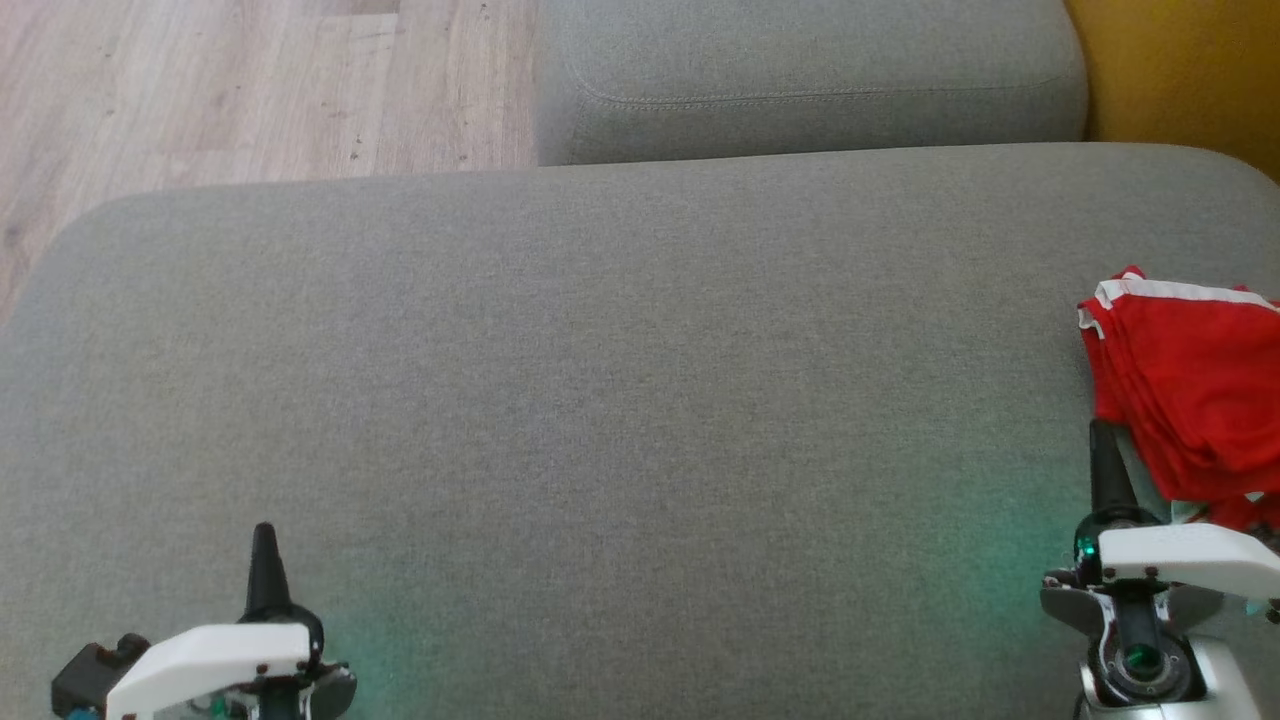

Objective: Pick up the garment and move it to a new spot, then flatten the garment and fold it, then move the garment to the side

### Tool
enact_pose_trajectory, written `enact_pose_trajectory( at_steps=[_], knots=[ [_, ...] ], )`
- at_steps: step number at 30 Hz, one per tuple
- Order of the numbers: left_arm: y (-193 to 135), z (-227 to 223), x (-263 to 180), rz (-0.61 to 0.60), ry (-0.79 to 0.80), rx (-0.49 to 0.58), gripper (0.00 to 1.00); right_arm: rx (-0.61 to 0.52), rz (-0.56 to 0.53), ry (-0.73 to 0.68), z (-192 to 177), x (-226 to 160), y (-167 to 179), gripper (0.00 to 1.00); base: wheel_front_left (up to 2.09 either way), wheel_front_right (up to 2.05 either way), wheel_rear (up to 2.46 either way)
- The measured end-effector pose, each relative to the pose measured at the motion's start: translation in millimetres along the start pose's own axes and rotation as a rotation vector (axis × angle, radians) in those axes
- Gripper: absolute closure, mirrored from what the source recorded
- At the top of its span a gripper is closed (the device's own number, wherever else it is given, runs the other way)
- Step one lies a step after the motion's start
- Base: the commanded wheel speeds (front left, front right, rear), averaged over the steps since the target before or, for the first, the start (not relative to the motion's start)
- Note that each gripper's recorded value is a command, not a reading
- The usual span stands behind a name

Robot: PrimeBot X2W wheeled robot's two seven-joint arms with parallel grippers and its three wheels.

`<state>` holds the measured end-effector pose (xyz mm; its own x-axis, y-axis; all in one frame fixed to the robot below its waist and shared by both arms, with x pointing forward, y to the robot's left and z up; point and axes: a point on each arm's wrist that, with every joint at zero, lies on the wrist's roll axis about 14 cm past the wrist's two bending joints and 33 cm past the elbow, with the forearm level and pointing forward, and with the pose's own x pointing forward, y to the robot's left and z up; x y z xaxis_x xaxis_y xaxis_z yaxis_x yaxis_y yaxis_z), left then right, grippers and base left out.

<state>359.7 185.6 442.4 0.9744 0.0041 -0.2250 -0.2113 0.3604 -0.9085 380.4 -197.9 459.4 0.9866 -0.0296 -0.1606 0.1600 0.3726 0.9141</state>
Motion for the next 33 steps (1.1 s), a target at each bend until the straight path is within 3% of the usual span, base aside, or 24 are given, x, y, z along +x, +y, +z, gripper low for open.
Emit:
enact_pose_trajectory(
  at_steps=[33],
  knots=[
    [-30.3, 12.7, 6.7, -0.122, 0.012, -0.351, 1.00, 0.367, 0.086, -0.013, 16.8, -3.3, 19.3, 1.00, 0.00, 0.00, 0.00]
  ],
)
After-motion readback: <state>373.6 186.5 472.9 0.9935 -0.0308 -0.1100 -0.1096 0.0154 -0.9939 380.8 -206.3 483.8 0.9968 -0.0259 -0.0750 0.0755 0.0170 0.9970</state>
